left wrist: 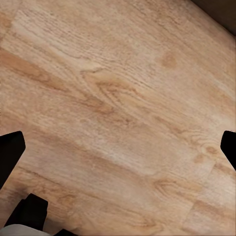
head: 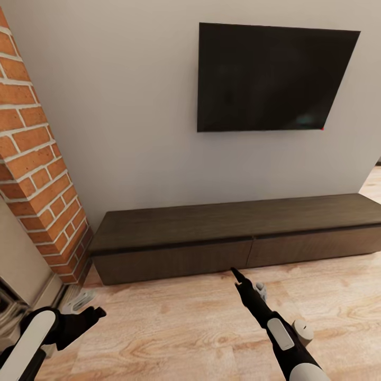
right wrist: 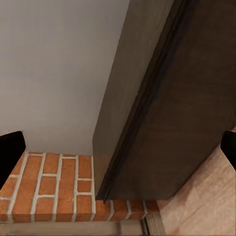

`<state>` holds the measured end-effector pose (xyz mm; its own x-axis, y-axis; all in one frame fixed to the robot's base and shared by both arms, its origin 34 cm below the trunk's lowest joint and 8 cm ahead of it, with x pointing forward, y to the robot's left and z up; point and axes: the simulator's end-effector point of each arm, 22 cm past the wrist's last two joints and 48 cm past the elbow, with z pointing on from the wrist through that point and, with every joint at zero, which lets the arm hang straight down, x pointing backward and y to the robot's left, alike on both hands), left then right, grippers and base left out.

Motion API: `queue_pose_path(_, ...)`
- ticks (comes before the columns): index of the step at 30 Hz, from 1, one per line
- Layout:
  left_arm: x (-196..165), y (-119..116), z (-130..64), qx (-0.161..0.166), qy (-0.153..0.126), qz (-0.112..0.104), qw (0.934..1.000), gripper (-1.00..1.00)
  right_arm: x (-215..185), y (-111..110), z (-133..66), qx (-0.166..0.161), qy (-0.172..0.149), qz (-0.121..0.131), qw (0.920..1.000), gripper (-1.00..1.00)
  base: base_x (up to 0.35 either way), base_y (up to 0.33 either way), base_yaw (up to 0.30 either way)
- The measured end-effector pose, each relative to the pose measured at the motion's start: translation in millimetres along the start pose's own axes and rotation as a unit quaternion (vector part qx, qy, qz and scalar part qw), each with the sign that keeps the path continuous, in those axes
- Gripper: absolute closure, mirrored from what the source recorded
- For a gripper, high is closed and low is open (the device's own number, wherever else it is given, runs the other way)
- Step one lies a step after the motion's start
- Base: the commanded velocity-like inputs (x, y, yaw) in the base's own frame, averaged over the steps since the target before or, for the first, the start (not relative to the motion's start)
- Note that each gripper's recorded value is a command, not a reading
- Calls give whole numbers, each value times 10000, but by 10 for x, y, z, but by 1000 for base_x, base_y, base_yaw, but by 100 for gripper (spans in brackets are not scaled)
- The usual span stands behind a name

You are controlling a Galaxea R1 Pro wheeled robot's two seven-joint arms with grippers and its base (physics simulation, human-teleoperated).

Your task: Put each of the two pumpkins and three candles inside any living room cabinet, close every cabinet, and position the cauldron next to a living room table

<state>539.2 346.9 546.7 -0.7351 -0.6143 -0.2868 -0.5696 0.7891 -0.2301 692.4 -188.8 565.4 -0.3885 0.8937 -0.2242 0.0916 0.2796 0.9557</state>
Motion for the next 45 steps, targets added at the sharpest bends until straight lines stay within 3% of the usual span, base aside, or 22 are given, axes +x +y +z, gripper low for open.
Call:
queue_pose_path(6, 24, 80, 94, 0, 4, -46, 10000, -100, 34, 242, -20, -811, -1, -17, 9967, -100, 0, 0, 0)
queue_pose_path(17, 128, 156, 294, 10, 9, -55, 10000, -100, 153, 92, -34, -989, 129, 91, 9950, -100, 0, 0, -7)
queue_pose_path(20, 157, 179, 349, 9, 9, -54, 10000, -100, 176, -25, -23, -870, 98, 120, 9961, -100, 0, 0, -1)
queue_pose_path(25, 205, 215, 441, 13, 10, -56, 10000, -100, 39, -558, -32, 32, -193, 299, 9994, -100, 0, 0, 0)
queue_pose_path(27, 226, 229, 477, 17, 13, -54, 10000, -100, 46, -645, -31, 142, -234, 338, 9991, -100, 0, 0, 0)
queue_pose_path(31, 276, 241, 543, 43, 34, -26, 10000, -100, 129, -740, -13, 200, -228, 411, 9987, -100, 0, 0, 0)
queue_pose_path(35, 414, 194, 576, 187, 268, 290, 9990, -100, 206, -824, -2, 219, -187, 470, 9985, -100, 0, 0, 0)
queue_pose_path(38, 476, 123, 574, 381, 395, 397, 9977, -100, 227, -843, 0, 216, -170, 499, 9984, -100, 0, 0, 0)
queue_pose_path(45, 519, -155, 503, 1066, 538, 269, 9925, -100, 266, -836, 1, 205, -85, 568, 9981, -100, 0, 0, 0)
